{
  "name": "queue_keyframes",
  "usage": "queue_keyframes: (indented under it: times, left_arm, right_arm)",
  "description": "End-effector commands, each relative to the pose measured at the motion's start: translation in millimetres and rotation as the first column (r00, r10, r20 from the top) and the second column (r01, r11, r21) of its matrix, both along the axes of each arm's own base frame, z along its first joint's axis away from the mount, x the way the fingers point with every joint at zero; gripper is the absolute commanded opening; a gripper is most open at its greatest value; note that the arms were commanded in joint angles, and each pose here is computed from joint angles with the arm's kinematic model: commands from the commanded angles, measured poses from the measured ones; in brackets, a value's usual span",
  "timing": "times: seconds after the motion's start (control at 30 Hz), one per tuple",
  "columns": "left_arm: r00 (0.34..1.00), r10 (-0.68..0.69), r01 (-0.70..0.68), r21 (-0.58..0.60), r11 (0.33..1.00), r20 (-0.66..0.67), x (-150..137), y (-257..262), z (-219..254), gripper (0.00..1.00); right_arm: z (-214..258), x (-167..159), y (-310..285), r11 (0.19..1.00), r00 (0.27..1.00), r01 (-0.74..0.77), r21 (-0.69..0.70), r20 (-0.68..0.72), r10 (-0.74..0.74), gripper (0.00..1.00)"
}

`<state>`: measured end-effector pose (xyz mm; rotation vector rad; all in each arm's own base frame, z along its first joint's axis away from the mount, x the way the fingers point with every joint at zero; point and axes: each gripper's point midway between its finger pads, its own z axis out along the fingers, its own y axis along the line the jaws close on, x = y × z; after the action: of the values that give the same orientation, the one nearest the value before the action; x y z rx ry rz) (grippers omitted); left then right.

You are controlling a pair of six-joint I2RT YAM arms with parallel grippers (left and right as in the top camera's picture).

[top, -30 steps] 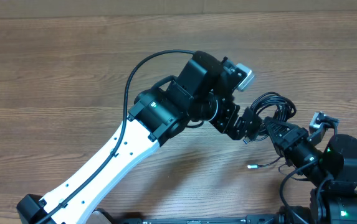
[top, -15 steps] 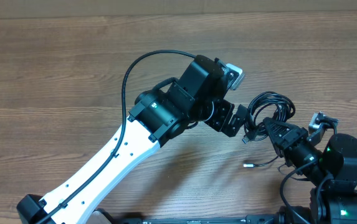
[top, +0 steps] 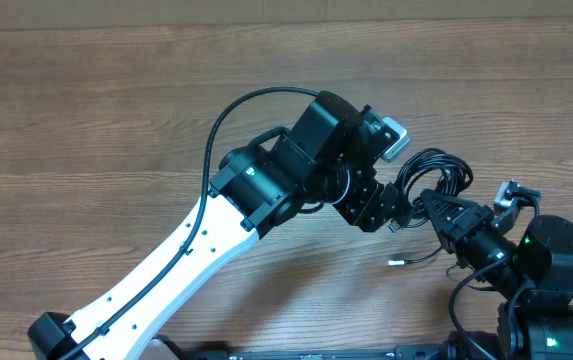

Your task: Untangle cables

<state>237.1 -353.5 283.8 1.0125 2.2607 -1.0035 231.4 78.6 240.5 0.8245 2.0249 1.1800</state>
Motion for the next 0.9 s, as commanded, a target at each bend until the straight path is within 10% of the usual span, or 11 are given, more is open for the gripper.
queue_keyframes:
  times: [0.0,0.27,0.57,0.87]
  left_arm:
    - [0.998,-0.062,0.063,-0.061,0.996,0.026,-9.8,-6.2,17.1,0.86]
    - [1.0,-0.028,0.027,-0.109,0.994,-0.007,-5.8,-13.1,24.9,0.9]
    - [0.994,0.102,-0.105,-0.069,0.992,-0.04,10.6,-7.6,16.4,0.48]
    - [0.988,0.129,-0.134,-0.054,0.989,-0.085,10.4,-7.6,10.9,0.5]
  right_arm:
    - [12.6,-2.1,3.7,1.0,0.999,-0.022,0.013,0.039,0.021,0.04]
    - [26.9,-4.2,14.9,0.995,0.991,-0.097,0.037,0.1,0.093,0.04]
    - [32.5,-5.7,19.5,0.991,0.985,-0.128,0.049,0.122,0.121,0.04]
    - [37.8,-4.9,20.8,0.989,0.983,-0.132,0.066,0.136,0.123,0.04]
